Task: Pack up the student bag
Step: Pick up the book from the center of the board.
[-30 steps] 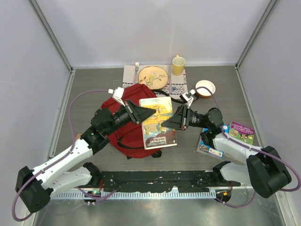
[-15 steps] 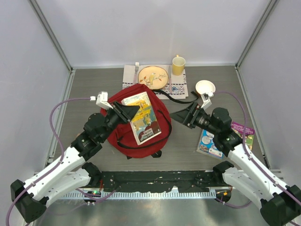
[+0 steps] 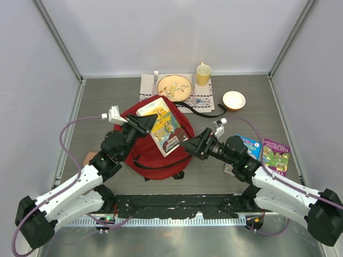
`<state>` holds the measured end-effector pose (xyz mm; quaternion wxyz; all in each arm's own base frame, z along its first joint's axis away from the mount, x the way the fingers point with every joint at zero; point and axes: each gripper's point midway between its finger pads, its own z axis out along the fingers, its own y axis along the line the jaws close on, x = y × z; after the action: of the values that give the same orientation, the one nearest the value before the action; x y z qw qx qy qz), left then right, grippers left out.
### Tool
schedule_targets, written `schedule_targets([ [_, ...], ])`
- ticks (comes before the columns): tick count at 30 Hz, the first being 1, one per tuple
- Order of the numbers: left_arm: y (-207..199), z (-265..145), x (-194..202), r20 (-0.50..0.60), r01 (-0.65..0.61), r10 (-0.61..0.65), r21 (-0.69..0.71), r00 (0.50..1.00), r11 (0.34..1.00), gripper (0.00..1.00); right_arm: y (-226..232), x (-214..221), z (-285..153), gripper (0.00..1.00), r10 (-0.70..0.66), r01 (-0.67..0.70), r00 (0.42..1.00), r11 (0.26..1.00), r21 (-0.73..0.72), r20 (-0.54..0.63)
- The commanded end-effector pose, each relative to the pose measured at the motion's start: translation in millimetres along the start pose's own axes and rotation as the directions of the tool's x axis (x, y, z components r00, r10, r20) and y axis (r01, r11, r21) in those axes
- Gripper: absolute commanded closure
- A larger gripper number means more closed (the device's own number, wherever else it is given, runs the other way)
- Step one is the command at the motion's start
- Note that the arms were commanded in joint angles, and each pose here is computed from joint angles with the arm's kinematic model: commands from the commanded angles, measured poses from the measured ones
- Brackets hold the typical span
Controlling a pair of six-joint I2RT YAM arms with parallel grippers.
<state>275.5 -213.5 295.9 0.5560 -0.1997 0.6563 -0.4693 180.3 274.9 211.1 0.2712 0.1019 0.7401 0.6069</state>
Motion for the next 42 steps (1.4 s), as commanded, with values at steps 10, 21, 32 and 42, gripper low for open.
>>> schedule_targets([
  [10, -49, -10, -50, 0.168, 0.237, -0.279, 0.232, 0.945, 0.943, 1.0, 59, -16, 31, 0.13, 0.043, -0.014, 0.99, 0.976, -0.217, 0.131],
  [21, -49, -8, -42, 0.136, 0.295, -0.34, 0.273, 0.93, 0.916, 1.0, 87, -29, 41, 0.26, 0.083, -0.017, 0.982, 0.935, -0.355, 0.169],
  [32, -32, -5, -23, 0.09, 0.25, -0.27, 0.186, 0.959, 0.95, 0.91, 91, -34, 35, 0.99, 0.07, 0.013, 0.975, 0.929, -0.369, 0.209],
  [42, 36, -39, 17, -0.234, -0.3, 0.267, -0.12, 0.935, 0.946, 0.01, 32, -88, -31, 0.99, -0.189, 0.119, 0.849, 0.978, 0.17, 0.494],
])
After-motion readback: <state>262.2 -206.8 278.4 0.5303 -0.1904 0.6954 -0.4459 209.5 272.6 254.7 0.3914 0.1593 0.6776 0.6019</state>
